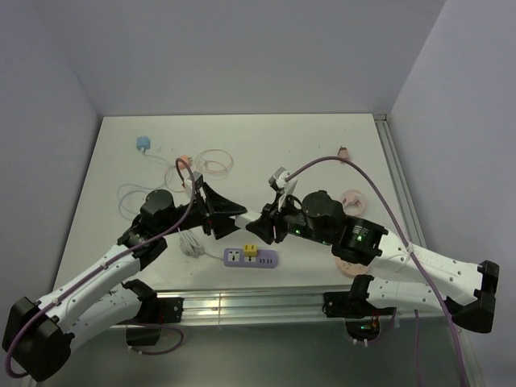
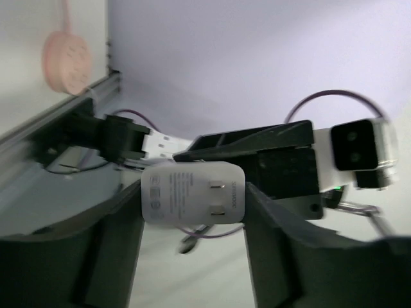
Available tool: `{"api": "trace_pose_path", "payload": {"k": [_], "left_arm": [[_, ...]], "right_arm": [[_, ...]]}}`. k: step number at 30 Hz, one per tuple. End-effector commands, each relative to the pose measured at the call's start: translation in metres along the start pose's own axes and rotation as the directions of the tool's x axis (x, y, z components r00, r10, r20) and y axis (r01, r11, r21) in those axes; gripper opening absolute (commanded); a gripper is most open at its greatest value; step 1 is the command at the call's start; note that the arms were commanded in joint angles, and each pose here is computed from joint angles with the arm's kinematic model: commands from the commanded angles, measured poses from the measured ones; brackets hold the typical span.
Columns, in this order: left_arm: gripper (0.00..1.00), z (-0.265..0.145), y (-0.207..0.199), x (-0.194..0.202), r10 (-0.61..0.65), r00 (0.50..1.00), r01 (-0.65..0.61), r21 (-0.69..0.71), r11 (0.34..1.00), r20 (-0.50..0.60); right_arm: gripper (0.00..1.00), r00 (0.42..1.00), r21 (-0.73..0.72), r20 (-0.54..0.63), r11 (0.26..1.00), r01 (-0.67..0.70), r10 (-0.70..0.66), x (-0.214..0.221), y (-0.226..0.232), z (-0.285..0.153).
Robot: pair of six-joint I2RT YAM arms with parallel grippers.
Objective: Insert the plug
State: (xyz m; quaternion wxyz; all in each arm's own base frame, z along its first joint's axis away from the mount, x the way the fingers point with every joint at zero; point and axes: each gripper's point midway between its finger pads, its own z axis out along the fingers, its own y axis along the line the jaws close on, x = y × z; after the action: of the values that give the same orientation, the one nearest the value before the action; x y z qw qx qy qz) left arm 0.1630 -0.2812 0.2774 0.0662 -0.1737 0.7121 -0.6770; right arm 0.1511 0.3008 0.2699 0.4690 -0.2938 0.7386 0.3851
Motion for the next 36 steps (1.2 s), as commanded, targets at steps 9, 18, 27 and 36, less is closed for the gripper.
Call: {"api": "trace_pose_path", "payload": {"k": [9, 18, 27, 36], "left_arm": [[0.99, -0.055, 0.034, -0.079, 0.425, 0.811, -0.260, -0.403, 0.878, 0.402], [0.99, -0.142, -0.011, -0.102, 0.575, 0.515, -0.227, -0.546, 0.806, 0.635], [0.99, -0.171, -0.033, -0.108, 0.640, 0.400, -0.211, -0.614, 0.761, 0.656], [0.99, -0.175, -0.018, -0.110, 0.636, 0.386, -0.204, -0.611, 0.765, 0.668]], "right_arm": [[0.00, 0.935, 0.080, -0.159, 0.948, -0.308, 0.318, -0.042, 0.031, -0.022], [0.00, 0.753, 0.332, -0.417, 0.856, -0.395, 0.509, -0.013, 0.031, 0.013], [0.00, 0.548, 0.543, -0.480, 0.723, -0.428, 0.685, 0.025, 0.017, 0.055], [0.00, 0.384, 0.732, -0.389, 0.534, -0.423, 0.837, 0.042, -0.008, 0.071]]}}
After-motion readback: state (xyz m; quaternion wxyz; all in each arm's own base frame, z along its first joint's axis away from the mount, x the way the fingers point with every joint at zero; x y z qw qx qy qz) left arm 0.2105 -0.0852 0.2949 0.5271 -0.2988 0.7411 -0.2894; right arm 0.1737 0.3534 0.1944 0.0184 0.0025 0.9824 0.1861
